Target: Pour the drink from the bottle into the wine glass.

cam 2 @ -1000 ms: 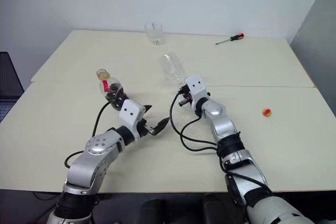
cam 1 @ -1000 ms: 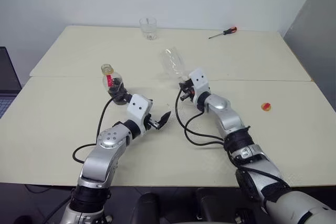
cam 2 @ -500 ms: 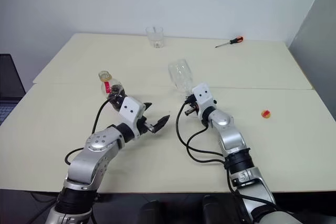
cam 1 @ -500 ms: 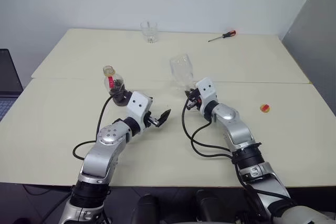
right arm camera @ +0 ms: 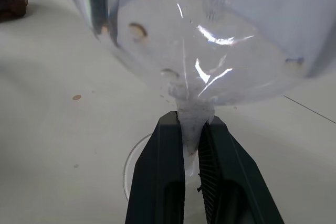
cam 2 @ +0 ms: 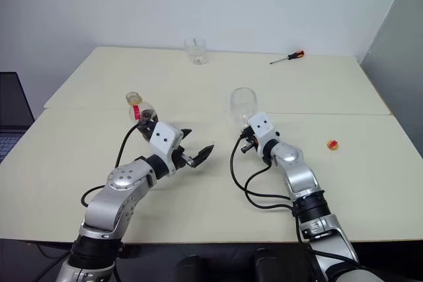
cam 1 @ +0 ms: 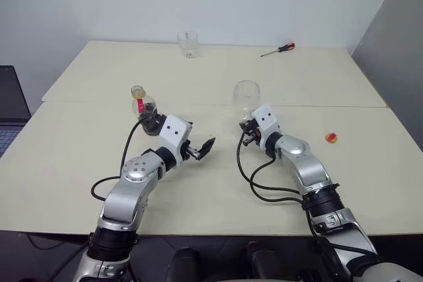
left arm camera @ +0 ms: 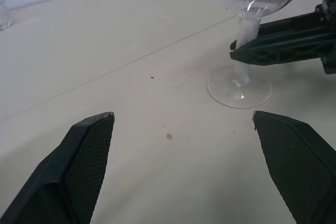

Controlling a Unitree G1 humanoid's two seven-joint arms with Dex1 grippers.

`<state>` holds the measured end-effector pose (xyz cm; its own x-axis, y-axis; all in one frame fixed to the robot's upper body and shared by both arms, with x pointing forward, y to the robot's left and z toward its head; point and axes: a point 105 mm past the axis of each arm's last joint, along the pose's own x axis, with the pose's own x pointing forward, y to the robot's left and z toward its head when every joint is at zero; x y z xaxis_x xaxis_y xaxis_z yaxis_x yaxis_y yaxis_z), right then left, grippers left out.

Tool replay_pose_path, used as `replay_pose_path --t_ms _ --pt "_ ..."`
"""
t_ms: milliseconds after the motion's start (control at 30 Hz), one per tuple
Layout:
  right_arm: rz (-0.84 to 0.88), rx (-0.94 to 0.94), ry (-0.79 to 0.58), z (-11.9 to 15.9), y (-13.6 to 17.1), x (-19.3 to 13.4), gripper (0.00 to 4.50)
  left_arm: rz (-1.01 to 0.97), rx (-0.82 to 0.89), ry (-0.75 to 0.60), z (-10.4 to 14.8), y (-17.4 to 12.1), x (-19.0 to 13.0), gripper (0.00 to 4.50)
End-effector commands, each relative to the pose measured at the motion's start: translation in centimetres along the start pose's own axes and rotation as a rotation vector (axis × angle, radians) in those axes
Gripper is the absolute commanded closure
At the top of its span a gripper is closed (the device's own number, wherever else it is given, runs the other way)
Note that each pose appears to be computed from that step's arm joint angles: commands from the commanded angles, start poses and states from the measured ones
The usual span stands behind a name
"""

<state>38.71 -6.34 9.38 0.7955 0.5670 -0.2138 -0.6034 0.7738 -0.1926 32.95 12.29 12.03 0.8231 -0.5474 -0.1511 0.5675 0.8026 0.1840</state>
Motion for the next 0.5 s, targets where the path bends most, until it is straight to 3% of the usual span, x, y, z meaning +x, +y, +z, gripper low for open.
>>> replay_pose_path --t_ms 33,300,500 --pt "-0.013 0.087 0.156 -4.2 0.1 -0.4 4.38 0.017 0.020 -0.052 1.3 0.5 -0.2 0.00" --pt "0.017 0.126 -0.021 2.2 0.5 0.5 4.38 -0.046 -0.040 -0.107 2.0 0.7 -2.2 0.00" --pt "0.054 0.123 -0.052 3.6 1.8 1.4 4.38 -0.126 -0.116 -0.150 2.1 0.9 -4.5 0.00"
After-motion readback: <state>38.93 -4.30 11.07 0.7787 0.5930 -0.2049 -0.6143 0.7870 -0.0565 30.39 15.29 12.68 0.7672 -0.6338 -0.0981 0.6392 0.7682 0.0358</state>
